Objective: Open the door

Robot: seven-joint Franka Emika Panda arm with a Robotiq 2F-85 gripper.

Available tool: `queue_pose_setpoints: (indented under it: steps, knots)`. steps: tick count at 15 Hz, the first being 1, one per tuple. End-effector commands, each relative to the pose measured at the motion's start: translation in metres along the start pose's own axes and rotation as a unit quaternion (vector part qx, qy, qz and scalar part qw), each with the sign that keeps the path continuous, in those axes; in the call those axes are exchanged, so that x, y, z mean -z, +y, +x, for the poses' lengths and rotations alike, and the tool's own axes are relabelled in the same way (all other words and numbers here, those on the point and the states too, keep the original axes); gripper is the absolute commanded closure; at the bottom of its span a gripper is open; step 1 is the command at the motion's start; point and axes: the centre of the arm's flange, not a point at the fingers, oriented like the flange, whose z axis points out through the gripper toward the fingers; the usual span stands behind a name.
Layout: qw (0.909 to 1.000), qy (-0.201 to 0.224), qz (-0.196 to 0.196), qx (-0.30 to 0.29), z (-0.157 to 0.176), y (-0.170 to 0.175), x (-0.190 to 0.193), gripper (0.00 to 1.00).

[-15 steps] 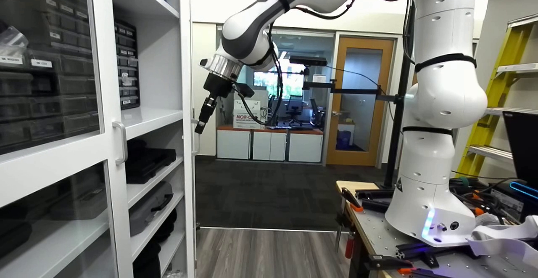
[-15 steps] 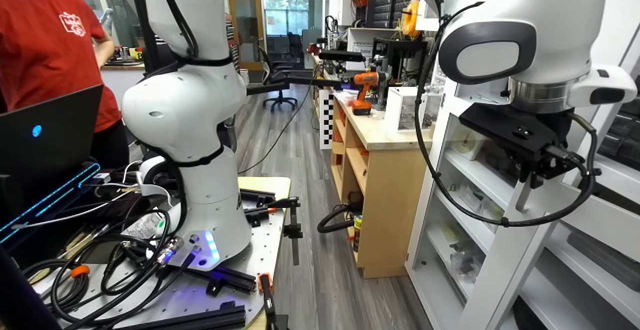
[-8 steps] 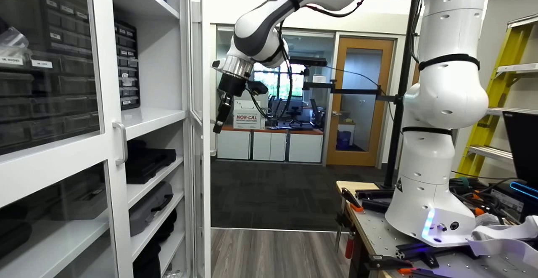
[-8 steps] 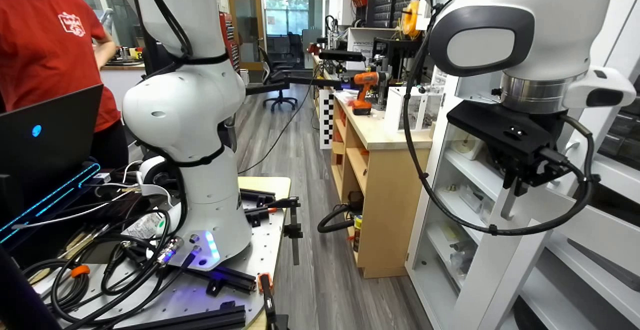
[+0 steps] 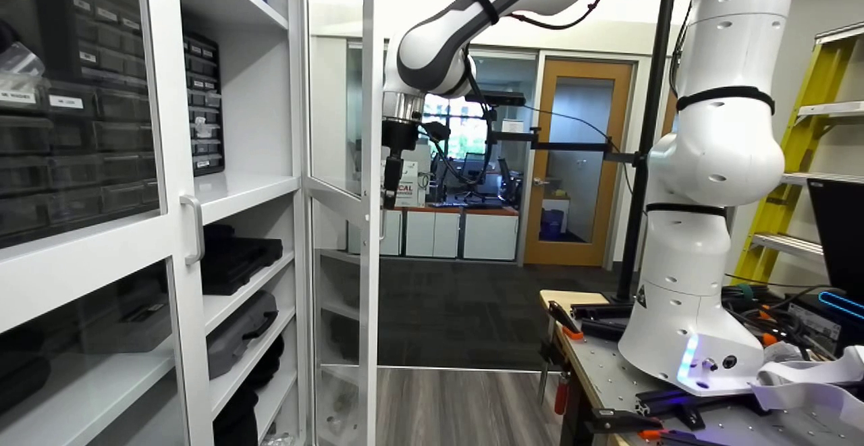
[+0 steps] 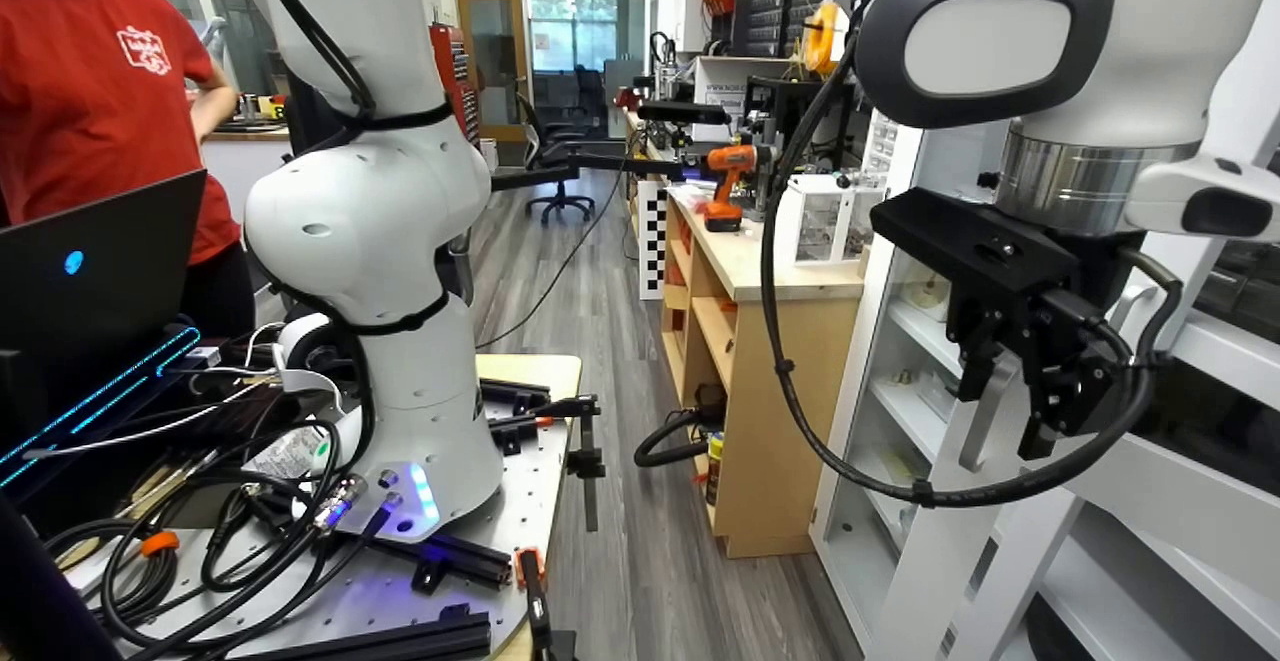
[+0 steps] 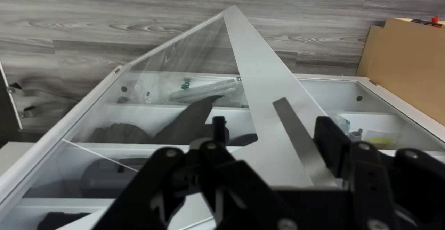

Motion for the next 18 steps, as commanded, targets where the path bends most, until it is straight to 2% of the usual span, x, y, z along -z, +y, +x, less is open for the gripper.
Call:
queue_pose_setpoints:
  steps: [1, 6, 11, 13, 18]
  knots:
    - [0.9977, 0.011, -0.053, -0.041, -0.006, 0.040, 0.042, 0.03]
    - [0.9962, -0.015, -0.071, -0.048, -0.013, 0.048, 0.046, 0.00]
    - [0.9948, -0.028, -0.059, -0.079, -0.017, 0.047, 0.050, 0.00]
    - [0.9927, -0.022, -0.053, -0.106, -0.017, 0.047, 0.054, 0.00]
    - [0.9817, 0.012, -0.069, -0.177, -0.012, 0.070, 0.083, 0.00]
